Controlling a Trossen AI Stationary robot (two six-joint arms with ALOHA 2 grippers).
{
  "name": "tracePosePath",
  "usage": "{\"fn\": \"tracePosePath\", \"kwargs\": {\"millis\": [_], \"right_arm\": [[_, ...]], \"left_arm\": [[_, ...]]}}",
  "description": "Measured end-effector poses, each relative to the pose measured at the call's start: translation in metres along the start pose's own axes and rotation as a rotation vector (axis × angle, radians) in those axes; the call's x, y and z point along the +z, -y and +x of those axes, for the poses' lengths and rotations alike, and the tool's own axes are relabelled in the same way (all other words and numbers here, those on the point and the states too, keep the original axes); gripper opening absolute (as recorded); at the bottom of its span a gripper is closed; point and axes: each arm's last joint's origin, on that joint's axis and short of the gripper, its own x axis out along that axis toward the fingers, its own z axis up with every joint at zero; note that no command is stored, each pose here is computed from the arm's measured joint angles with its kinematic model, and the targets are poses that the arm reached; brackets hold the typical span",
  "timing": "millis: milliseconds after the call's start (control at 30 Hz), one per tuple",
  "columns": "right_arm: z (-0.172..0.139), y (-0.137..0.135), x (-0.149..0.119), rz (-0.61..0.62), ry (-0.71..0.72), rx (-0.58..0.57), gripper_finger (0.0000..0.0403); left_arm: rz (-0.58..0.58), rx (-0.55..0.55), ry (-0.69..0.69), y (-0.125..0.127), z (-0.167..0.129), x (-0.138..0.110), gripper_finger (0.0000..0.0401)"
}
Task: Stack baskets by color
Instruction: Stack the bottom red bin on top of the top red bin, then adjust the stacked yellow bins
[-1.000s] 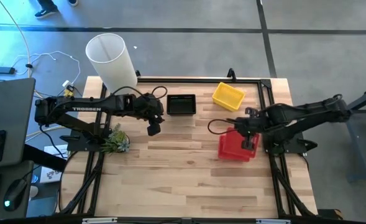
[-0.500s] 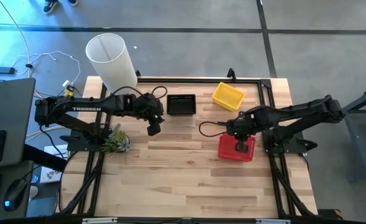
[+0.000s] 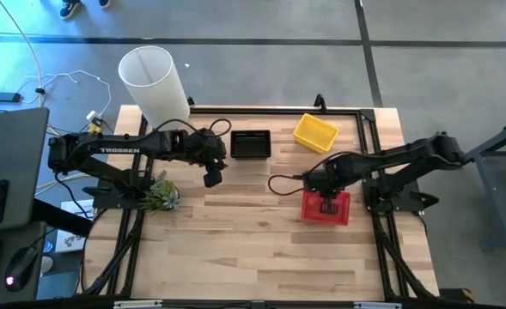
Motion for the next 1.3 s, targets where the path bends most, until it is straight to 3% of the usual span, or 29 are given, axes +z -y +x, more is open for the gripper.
{"fn": "tracePosePath", "kwargs": {"millis": [400,800,1000,1200,1300], "right_arm": [[0.0087,-0.0010,0.0042,0.005,-0.034,-0.027,0.0005],[0.0083,0.0041,0.0018,0.034,-0.027,-0.183,0.0114],[0.0065,0.0057,0.0018,0.029,-0.003,-0.230,0.0117],[0.0033,0.0041,0.0004,0.114,0.005,-0.155,0.0112],[-0.0012,0.0049,0.0007,0.153,0.026,-0.175,0.0112]], "left_arm": [[0.000,0.000,0.000,0.0000,0.0000,0.0000,0.0129],[-0.002,0.000,0.000,0.0000,0.0000,0.0000,0.0129],[-0.001,0.000,0.000,0.0000,0.0000,0.0000,0.0129],[-0.001,0.000,0.000,0.0000,0.0000,0.0000,0.0129],[-0.001,0.000,0.001,-0.0001,-0.0001,0.0001,0.0129]]}}
